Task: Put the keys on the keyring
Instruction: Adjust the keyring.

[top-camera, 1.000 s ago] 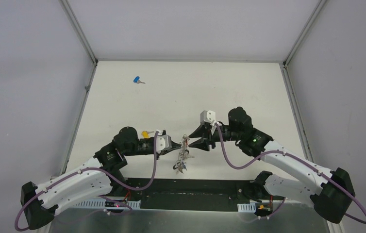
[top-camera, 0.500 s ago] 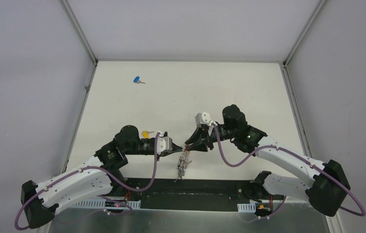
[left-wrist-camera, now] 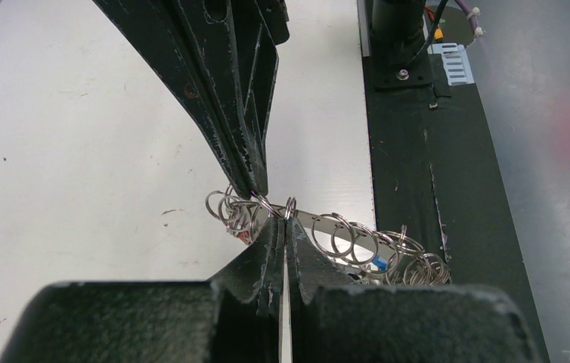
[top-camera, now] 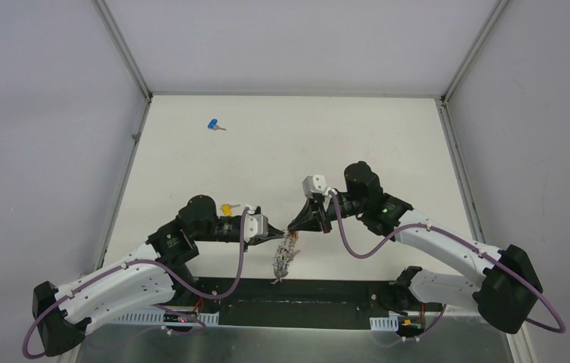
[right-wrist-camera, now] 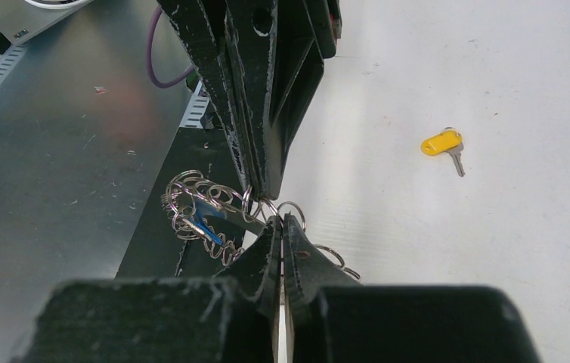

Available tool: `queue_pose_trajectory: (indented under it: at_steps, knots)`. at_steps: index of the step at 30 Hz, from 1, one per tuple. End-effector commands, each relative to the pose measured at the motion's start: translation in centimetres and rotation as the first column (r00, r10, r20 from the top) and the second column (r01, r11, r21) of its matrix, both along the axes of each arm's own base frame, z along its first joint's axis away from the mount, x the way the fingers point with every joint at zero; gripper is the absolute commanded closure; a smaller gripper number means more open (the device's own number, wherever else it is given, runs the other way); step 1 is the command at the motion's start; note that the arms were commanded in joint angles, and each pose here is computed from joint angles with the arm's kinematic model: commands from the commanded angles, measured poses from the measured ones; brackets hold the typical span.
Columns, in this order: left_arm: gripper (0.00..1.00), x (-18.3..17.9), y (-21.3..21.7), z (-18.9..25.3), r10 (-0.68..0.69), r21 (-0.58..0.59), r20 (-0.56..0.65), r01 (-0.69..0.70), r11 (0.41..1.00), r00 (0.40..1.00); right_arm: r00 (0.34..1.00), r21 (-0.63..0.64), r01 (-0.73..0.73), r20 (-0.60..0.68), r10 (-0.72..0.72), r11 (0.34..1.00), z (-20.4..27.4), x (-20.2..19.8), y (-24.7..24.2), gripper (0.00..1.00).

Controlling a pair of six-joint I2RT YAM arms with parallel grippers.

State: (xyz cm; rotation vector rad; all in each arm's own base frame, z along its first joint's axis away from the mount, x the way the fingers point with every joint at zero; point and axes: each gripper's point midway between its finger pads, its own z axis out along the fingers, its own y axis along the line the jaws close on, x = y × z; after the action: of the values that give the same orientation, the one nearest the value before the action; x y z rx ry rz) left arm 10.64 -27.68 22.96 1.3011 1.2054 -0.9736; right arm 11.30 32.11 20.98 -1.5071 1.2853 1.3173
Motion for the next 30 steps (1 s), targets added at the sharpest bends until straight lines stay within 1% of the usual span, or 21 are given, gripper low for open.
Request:
queue_pose_trajectory:
  at_steps: [1,7,8,12,15,17,19,20,21,26,27,30]
  knots:
    - [1.00,-0.2,0.0,4.3,-0.009,-0.104,0.095,0.019,0.994,0.995,0.997,0.082,-0.047,0.072,0.041,0.995,3.0,-0.2,0.5,1.00]
    - [1.00,-0.4,0.3,4.0,-0.009,-0.102,0.095,0.019,0.995,0.995,0.996,0.092,-0.028,0.087,0.020,0.995,3.4,-0.1,0.2,1.00]
    - [1.00,-0.5,0.3,4.0,-0.012,-0.102,0.095,0.022,0.995,0.995,0.996,0.093,-0.029,0.087,0.021,0.995,3.5,-0.2,0.2,0.96]
    - [1.00,-0.7,0.2,4.3,-0.029,-0.102,0.101,0.039,0.994,0.994,0.996,0.090,-0.032,0.084,0.025,0.995,3.4,-0.1,0.3,0.62]
    - [1.00,-0.9,0.1,4.4,-0.042,-0.101,0.104,0.053,0.994,0.994,0.996,0.089,-0.033,0.089,0.025,0.996,3.3,0.0,0.5,0.52]
    - [1.00,-0.9,0.0,4.6,-0.051,-0.101,0.108,0.062,0.993,0.993,0.996,0.087,-0.034,0.089,0.027,0.996,3.3,0.2,0.6,0.50]
    - [1.00,-0.9,-0.1,4.6,-0.054,-0.100,0.107,0.064,0.993,0.993,0.995,0.089,-0.044,0.091,0.036,0.995,3.4,0.1,0.7,0.51]
    - [1.00,-0.9,-0.1,4.7,-0.054,-0.100,0.107,0.065,0.993,0.993,0.995,0.089,-0.051,0.089,0.043,0.995,3.4,0.0,0.7,0.54]
    - [1.00,-0.9,-0.1,4.8,-0.055,-0.101,0.109,0.066,0.993,0.992,0.995,0.088,-0.059,0.087,0.051,0.994,3.3,0.0,0.7,0.58]
    - [1.00,-0.9,-0.1,4.9,-0.050,-0.104,0.114,0.062,0.993,0.992,0.994,0.087,-0.088,0.074,0.081,0.992,3.2,-0.5,0.7,0.88]
    - [1.00,-0.9,-0.1,5.0,-0.049,-0.106,0.116,0.062,0.992,0.992,0.993,0.088,-0.095,0.072,0.088,0.992,3.2,-0.6,0.7,0.92]
    - [1.00,-0.9,0.0,5.0,-0.050,-0.106,0.115,0.062,0.992,0.992,0.993,0.089,-0.102,0.071,0.096,0.991,3.3,-0.8,0.6,0.96]
